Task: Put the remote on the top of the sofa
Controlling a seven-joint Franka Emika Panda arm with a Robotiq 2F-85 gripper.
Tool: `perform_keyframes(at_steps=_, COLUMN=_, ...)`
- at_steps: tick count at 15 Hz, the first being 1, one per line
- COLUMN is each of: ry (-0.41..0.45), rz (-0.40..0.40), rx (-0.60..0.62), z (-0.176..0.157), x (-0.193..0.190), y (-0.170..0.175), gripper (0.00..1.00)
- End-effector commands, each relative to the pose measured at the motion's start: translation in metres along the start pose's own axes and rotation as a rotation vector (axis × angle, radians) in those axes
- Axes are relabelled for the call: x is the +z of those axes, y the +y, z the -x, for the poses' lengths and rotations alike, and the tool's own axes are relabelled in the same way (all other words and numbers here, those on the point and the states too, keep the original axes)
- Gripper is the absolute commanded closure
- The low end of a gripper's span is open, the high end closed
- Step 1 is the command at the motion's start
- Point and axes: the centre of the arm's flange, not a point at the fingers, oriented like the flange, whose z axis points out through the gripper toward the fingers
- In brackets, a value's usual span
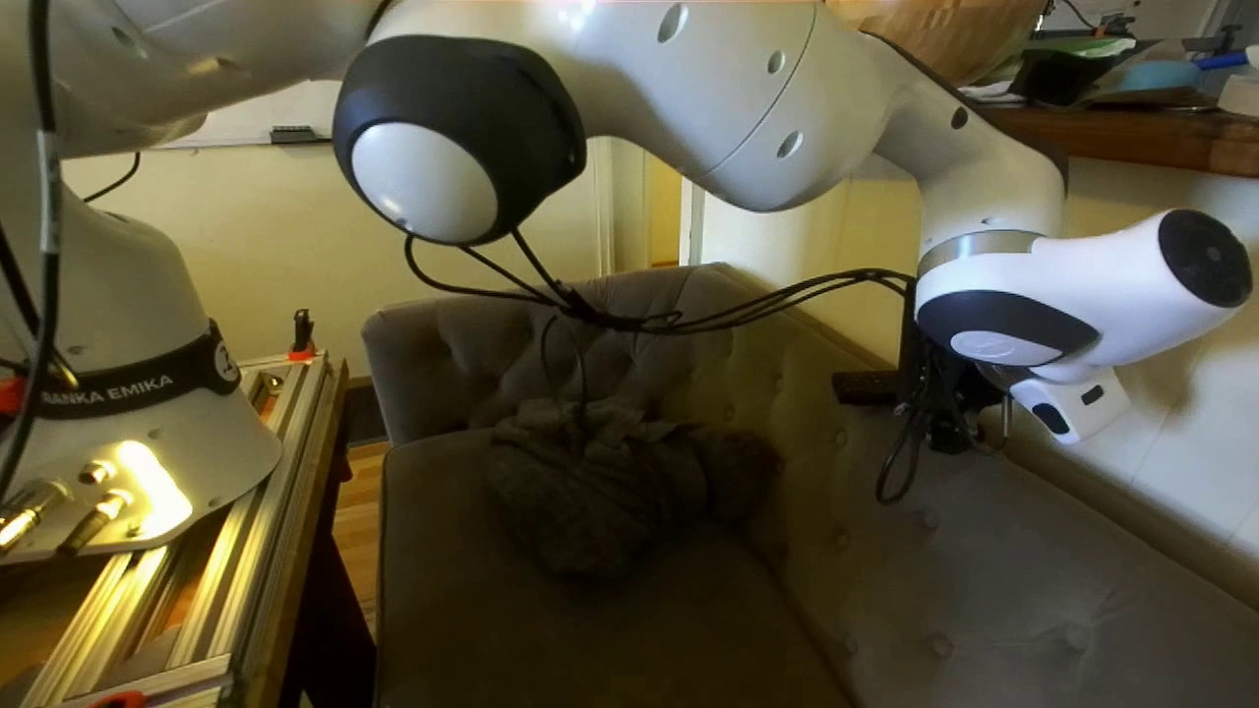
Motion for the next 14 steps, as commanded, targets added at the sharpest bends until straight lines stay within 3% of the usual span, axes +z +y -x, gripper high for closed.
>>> perform_keyframes(at_steps=1, ry=0.117, rz=0.128, rx=-0.04, z=0.043, x=-0.011, y=0.0, gripper=0.0)
perform_keyframes(at_steps=8, ry=0.332, rz=0.168, rx=-0.155, z=0.086, x=-0.023, y=-0.009, gripper=0.0)
perform_keyframes(at_steps=14, ry=0.559, rz=0.277, rx=-0.396, z=0.114, x=-0.055, y=-0.012, gripper=0.0)
